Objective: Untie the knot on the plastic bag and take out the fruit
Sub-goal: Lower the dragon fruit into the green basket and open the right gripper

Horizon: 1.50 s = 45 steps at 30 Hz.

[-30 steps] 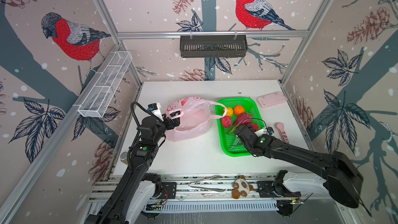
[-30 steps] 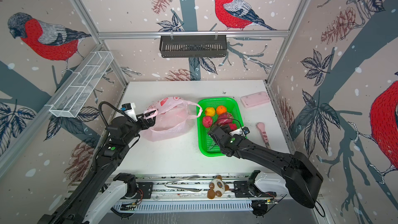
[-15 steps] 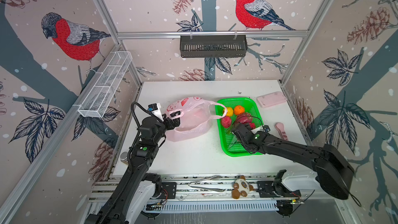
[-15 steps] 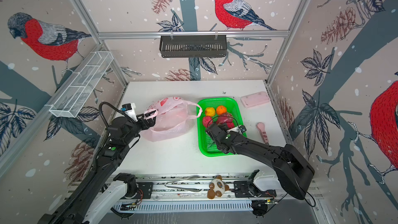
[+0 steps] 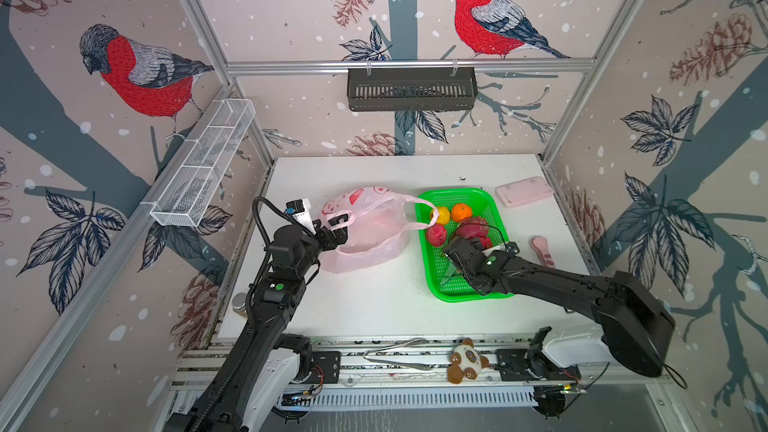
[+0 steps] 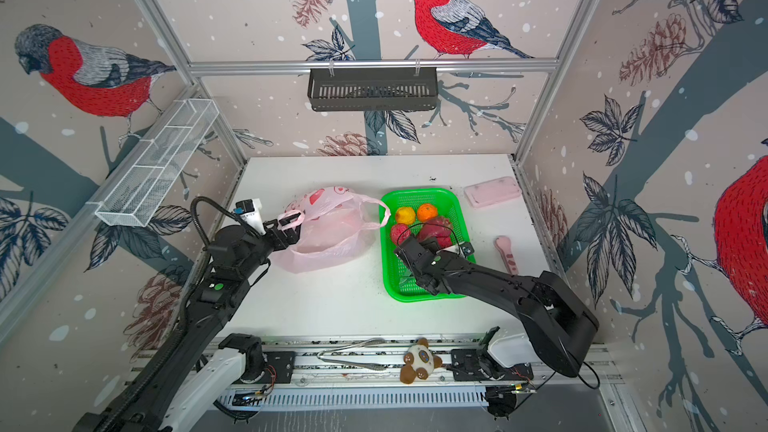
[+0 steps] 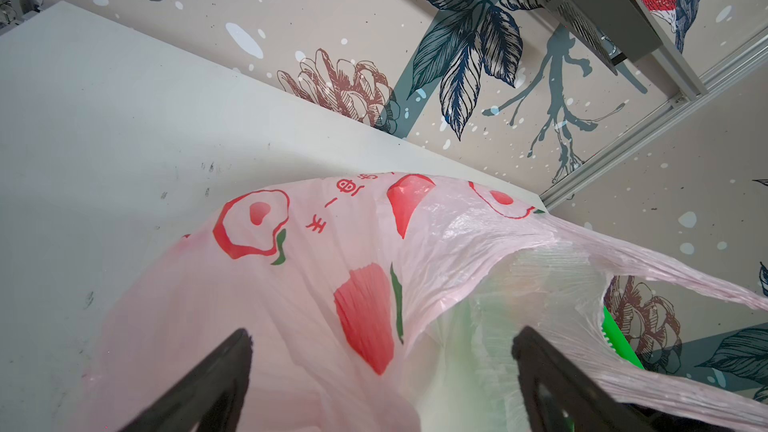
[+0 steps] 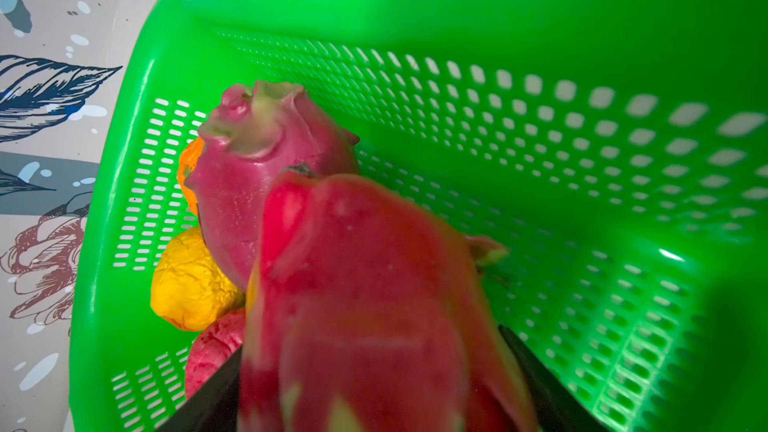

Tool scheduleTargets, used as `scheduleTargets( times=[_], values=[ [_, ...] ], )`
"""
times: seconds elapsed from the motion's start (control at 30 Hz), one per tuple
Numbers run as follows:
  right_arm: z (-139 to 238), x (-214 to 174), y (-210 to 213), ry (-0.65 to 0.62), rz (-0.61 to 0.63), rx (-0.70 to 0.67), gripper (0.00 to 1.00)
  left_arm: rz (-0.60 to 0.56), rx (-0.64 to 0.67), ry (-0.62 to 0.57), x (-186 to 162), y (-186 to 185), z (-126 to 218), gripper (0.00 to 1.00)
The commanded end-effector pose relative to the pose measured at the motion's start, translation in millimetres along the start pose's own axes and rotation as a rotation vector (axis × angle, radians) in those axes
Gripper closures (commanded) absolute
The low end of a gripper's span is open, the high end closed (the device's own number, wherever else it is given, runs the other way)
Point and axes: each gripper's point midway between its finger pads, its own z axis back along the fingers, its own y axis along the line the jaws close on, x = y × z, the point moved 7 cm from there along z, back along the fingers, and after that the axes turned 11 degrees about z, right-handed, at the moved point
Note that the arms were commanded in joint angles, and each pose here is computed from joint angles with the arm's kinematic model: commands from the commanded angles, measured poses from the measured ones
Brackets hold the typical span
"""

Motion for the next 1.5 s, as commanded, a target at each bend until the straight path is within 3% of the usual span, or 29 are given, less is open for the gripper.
scheduleTargets(
  times=[0.0,0.47,0.77,1.17,1.47],
  values=[
    [-1.1,3.2,3.3,-0.027,-0.012,0.001,0.5,-0.016,-0.02,-0.026,5.1,-3.7,0.2,0.02],
    [-5.9,1.8,6.7,-0.017,-0.001,-0.012,0.15,-0.02,-0.01,-0.035,6.7,-3.2,1.2,0.02],
    [-4.4,1.7,10.1,-0.009,0.015,-0.018,0.02,-0.019,-0.014,-0.035,6.9,-3.6,1.0,0.02],
    [6.6,5.3,13.6,0.006,0.014,0.0,0.0,-0.027,-0.019,-0.061,14.9,-9.2,5.8,0.02],
    [32.4,14.4,15.4,-0.059,0.021,0.049,0.0,-0.015,0.004,-0.041,19.3,-12.6,7.8,0.02]
  ],
)
